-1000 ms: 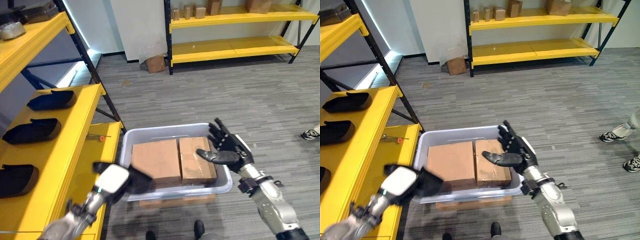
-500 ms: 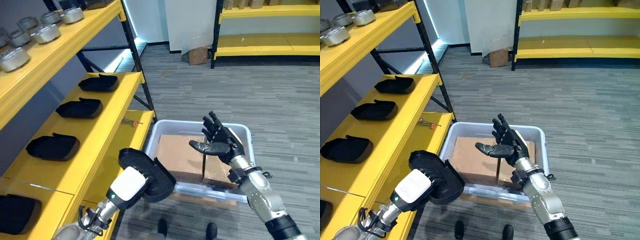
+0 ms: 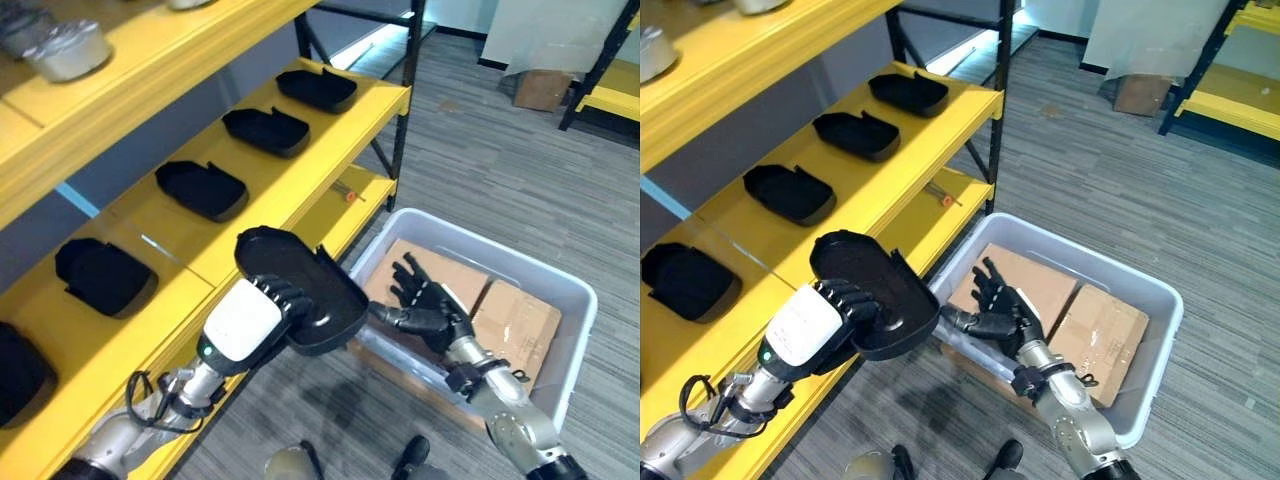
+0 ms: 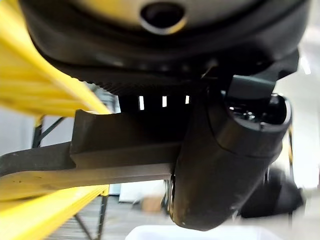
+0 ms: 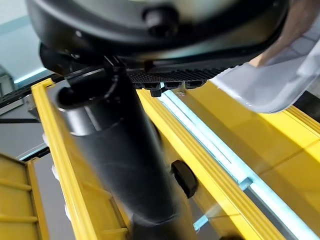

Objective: Move parts from the plastic box to the shelf.

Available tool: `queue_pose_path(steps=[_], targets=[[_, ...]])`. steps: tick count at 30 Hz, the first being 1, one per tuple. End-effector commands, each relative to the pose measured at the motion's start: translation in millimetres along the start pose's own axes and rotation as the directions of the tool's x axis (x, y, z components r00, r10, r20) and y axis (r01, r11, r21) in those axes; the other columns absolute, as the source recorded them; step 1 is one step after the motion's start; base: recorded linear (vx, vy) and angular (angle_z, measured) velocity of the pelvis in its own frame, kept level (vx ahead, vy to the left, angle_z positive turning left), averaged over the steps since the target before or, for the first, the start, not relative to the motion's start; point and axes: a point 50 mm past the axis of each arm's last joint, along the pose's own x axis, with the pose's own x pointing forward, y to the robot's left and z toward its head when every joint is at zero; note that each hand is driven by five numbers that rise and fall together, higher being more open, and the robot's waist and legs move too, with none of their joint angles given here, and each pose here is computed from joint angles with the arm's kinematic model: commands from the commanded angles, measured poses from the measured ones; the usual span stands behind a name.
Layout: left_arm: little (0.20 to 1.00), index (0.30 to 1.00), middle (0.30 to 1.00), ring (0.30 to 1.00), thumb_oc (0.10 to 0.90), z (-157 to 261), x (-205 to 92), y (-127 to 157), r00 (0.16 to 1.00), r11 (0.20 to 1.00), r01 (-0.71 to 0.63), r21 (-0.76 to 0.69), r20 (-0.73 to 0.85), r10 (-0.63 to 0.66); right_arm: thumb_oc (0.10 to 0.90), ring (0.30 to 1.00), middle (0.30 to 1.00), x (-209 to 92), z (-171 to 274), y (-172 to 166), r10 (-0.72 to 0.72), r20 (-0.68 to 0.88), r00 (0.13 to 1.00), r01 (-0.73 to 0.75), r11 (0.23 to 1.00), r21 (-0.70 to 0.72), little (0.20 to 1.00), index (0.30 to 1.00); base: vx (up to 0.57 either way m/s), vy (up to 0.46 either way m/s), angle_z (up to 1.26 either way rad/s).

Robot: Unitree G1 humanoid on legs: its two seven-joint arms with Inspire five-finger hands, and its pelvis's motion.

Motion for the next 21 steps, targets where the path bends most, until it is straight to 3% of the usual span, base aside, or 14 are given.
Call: queue_pose_path(steps=[1, 6, 7, 11, 19, 21], targets=[[0.300, 0.300, 0.300, 0.300, 0.400, 17.5, 40.7, 37.8, 0.963, 0.904, -0.252, -0.345, -0.001, 0.269, 0.900, 1.000, 1.000, 18.1, 39.1, 35.4, 0.130, 0.232, 0.964, -0.133, 0.991, -0.003, 1.000, 1.000, -0.14, 0.276, 0.57], [0.300, 0.300, 0.300, 0.300, 0.400, 35.9, 51.0, 44.7, 0.974, 0.817, -0.151, -0.556, 0.055, 0.218, 0.900, 1.000, 1.000, 18.2, 44.0, 40.4, 0.062, 0.257, 0.964, -0.074, 0.996, 0.039, 1.000, 1.000, -0.13, 0.206, 0.43], [0.300, 0.300, 0.300, 0.300, 0.400, 41.9, 56.5, 47.0, 0.977, 0.750, -0.099, -0.654, 0.080, 0.199, 0.900, 1.000, 1.000, 20.3, 45.6, 43.8, 0.050, 0.273, 0.961, -0.065, 0.997, 0.045, 1.000, 1.000, -0.14, 0.217, 0.38], [0.300, 0.300, 0.300, 0.300, 0.400, 51.6, 66.3, 46.8, 0.975, 0.632, -0.003, -0.775, 0.138, 0.173, 0.900, 1.000, 1.000, 23.4, 48.9, 50.9, 0.056, 0.291, 0.955, -0.067, 0.997, 0.030, 1.000, 1.000, -0.15, 0.209, 0.19], [0.300, 0.300, 0.300, 0.300, 0.400, 55.2, 79.4, 38.7, 0.972, 0.536, 0.104, -0.838, 0.201, 0.125, 0.900, 1.000, 1.000, 14.8, 68.0, 49.3, 0.019, 0.401, 0.916, -0.037, 0.999, 0.037, 1.000, 1.000, -0.12, 0.073, 0.28], [0.300, 0.300, 0.300, 0.300, 0.400, 55.9, 84.9, 32.7, 0.973, 0.451, 0.161, -0.878, 0.219, 0.079, 0.900, 1.000, 1.000, 6.5, 75.3, 39.7, -0.048, 0.460, 0.887, 0.063, 0.998, -0.018, 1.000, 1.000, -0.06, -0.091, 1.87]])
